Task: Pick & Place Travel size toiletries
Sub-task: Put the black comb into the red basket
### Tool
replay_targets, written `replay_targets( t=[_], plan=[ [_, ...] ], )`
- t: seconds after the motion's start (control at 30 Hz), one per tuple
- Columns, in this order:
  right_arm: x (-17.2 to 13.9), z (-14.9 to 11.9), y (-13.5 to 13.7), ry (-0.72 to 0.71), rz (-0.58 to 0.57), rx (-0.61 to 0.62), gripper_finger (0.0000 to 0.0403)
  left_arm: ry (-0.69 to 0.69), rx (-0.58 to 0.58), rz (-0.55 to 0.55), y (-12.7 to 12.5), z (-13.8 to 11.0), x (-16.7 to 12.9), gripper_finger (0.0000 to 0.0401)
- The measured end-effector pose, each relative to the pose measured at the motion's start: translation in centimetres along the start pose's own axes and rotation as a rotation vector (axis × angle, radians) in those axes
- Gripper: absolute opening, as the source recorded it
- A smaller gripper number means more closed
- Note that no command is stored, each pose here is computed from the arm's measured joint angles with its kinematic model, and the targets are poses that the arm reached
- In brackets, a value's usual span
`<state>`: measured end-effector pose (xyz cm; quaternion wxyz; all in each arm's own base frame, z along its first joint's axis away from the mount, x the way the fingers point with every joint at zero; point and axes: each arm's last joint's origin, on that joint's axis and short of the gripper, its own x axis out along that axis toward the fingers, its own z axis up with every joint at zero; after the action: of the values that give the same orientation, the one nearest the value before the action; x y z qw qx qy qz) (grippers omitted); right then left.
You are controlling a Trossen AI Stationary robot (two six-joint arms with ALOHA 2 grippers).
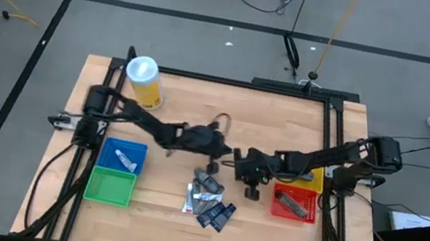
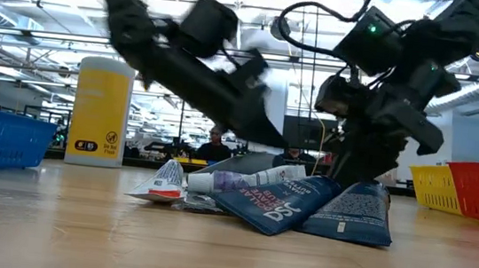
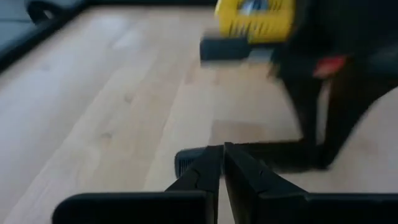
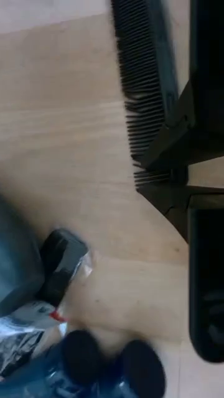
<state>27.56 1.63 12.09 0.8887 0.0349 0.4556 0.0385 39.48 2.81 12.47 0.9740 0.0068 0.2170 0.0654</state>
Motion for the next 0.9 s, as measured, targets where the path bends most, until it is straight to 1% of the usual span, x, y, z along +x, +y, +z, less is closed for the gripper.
replay_targets(
  t=[0.07,0.17,0.23,0.27,0.33,0.4,0.53,0.6,0.7,0.8,0.9],
  plan=[
    [0.0,-0.2,0.1,-0.006,-0.017,0.009,0.004,0.053,0.03,0.012,0.5,0.0,2.1,0.0026],
    [0.2,-0.5,0.0,-0.033,-0.012,0.006,0.004,0.134,0.04,0.019,1.4,0.2,4.5,0.0026],
    [0.2,-0.7,0.0,-0.055,-0.012,-0.011,0.004,0.216,0.048,0.008,1.8,-0.1,5.6,0.0026],
    [0.3,-0.8,0.0,-0.06,-0.012,-0.018,0.004,0.252,0.051,0.005,2.0,0.1,5.9,0.0026],
    [0.1,-0.9,0.0,-0.057,-0.014,-0.027,0.004,0.338,0.062,0.003,2.2,-0.1,5.8,0.0026],
    [0.1,-1.0,0.0,-0.049,-0.022,-0.039,0.004,0.392,0.076,0.015,2.2,-0.1,5.4,0.0026],
    [-0.6,-0.9,-0.5,-0.051,-0.093,-0.067,0.004,0.468,0.075,0.094,2.2,0.3,4.1,0.0026],
    [-1.0,-0.8,-0.9,-0.06,-0.157,-0.068,0.004,0.511,0.091,0.141,2.1,0.5,3.3,0.0026],
    [-2.0,-0.2,-1.2,-0.107,-0.237,-0.057,0.004,0.546,0.109,0.209,1.9,1.1,2.3,0.0026],
    [-2.8,0.3,-1.3,-0.149,-0.245,-0.045,0.004,0.53,0.13,0.278,1.4,2.0,1.6,0.0026],
    [-3.2,0.5,-1.2,-0.185,-0.235,0.031,0.0041,0.496,0.145,0.333,0.8,3.2,0.8,0.0026]
  ],
)
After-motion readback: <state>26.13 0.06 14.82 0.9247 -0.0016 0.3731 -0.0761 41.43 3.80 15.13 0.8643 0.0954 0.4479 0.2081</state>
